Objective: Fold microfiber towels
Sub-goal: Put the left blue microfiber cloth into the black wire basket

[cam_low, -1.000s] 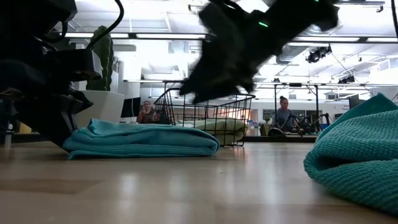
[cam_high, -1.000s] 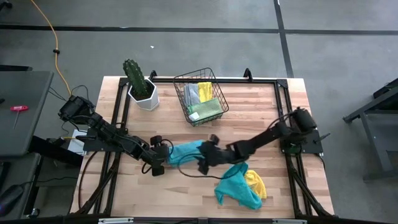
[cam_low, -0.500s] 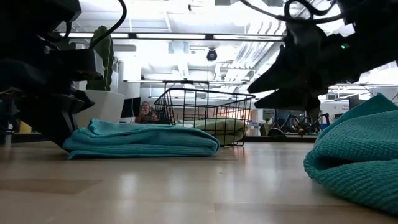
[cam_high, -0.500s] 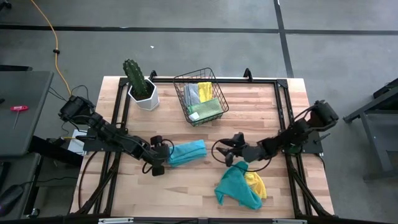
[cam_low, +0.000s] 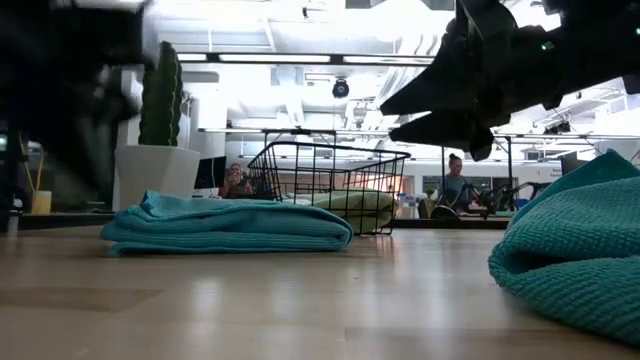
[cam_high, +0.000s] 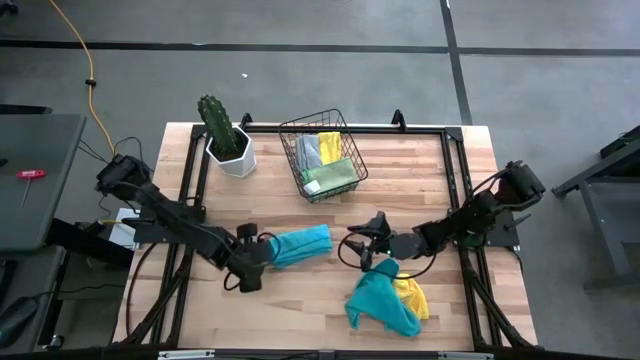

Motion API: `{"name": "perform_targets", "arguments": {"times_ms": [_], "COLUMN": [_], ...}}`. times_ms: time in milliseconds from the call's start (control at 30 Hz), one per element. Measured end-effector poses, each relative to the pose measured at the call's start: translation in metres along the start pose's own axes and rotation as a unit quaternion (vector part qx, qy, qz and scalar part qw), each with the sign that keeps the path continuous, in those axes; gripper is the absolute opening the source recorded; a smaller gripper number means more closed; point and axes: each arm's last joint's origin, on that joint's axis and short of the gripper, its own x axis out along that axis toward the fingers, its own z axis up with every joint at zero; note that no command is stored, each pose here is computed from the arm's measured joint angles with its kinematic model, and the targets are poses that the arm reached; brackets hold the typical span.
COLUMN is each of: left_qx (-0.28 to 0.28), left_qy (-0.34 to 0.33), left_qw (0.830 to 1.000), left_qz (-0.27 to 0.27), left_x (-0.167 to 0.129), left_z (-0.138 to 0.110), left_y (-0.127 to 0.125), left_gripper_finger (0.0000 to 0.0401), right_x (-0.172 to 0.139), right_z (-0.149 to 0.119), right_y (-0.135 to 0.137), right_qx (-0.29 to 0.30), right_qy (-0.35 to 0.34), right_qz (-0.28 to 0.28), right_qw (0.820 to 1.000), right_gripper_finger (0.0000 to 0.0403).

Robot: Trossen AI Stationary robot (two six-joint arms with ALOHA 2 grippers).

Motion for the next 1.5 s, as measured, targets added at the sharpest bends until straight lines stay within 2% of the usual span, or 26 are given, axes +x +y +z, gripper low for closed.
{"name": "perform_targets", "arguments": {"times_ms": [100, 200, 333, 467, 567, 767, 900, 1000, 1133, 1333, 1433, 1500], "left_qx": [0.018, 0.002, -0.03, -0.049, -0.056, -0.068, -0.053, -0.022, 0.058, 0.17, 0.199, 0.201], "left_qy": [-0.084, -0.162, -0.18, -0.173, -0.141, -0.077, -0.068, -0.061, -0.05, -0.012, -0.005, -0.003], "left_qw": [0.994, 0.978, 0.975, 0.978, 0.985, 0.991, 0.991, 0.992, 0.99, 0.975, 0.968, 0.968], "left_qz": [0.074, 0.132, 0.131, 0.106, 0.081, 0.088, 0.099, 0.106, 0.118, 0.141, 0.152, 0.15], "left_x": [-0.01, -0.014, -0.008, 0.009, 0.027, 0.057, 0.064, 0.064, 0.062, 0.061, 0.061, 0.06], "left_z": [0.012, 0.022, 0.03, 0.027, 0.023, 0.007, 0.002, -0.001, -0.005, -0.01, -0.01, -0.008], "left_y": [-0.004, -0.002, 0.005, 0.01, 0.009, 0.005, 0.0, -0.002, -0.003, 0.001, 0.004, 0.005], "left_gripper_finger": [0.0, 0.0, 0.0, 0.0, 0.0, 0.0, 0.0, 0.0, 0.0, 0.0, 0.0, 0.0], "right_x": [0.001, 0.001, 0.001, 0.001, 0.001, 0.001, 0.001, 0.001, 0.001, 0.002, 0.008, 0.015], "right_z": [0.002, 0.001, -0.001, -0.001, -0.001, -0.001, -0.001, -0.002, -0.002, -0.001, -0.002, -0.002], "right_y": [0.001, 0.001, 0.0, 0.0, 0.0, -0.001, -0.001, -0.001, 0.0, 0.003, 0.008, 0.012], "right_qx": [-0.004, -0.007, -0.013, -0.008, -0.002, 0.003, 0.02, 0.028, 0.028, 0.019, 0.014, 0.033], "right_qy": [-0.002, 0.002, 0.008, 0.009, 0.011, 0.009, 0.009, 0.01, 0.016, 0.025, 0.028, 0.028], "right_qz": [0.001, -0.001, -0.005, -0.006, -0.007, -0.012, -0.012, -0.01, -0.002, 0.015, 0.02, 0.016], "right_qw": [1.0, 1.0, 1.0, 1.0, 1.0, 1.0, 1.0, 1.0, 0.999, 0.999, 0.999, 0.999], "right_gripper_finger": [0.0211, 0.0211, 0.0211, 0.0211, 0.0211, 0.0211, 0.0211, 0.0211, 0.0211, 0.0211, 0.0211, 0.0211]}}
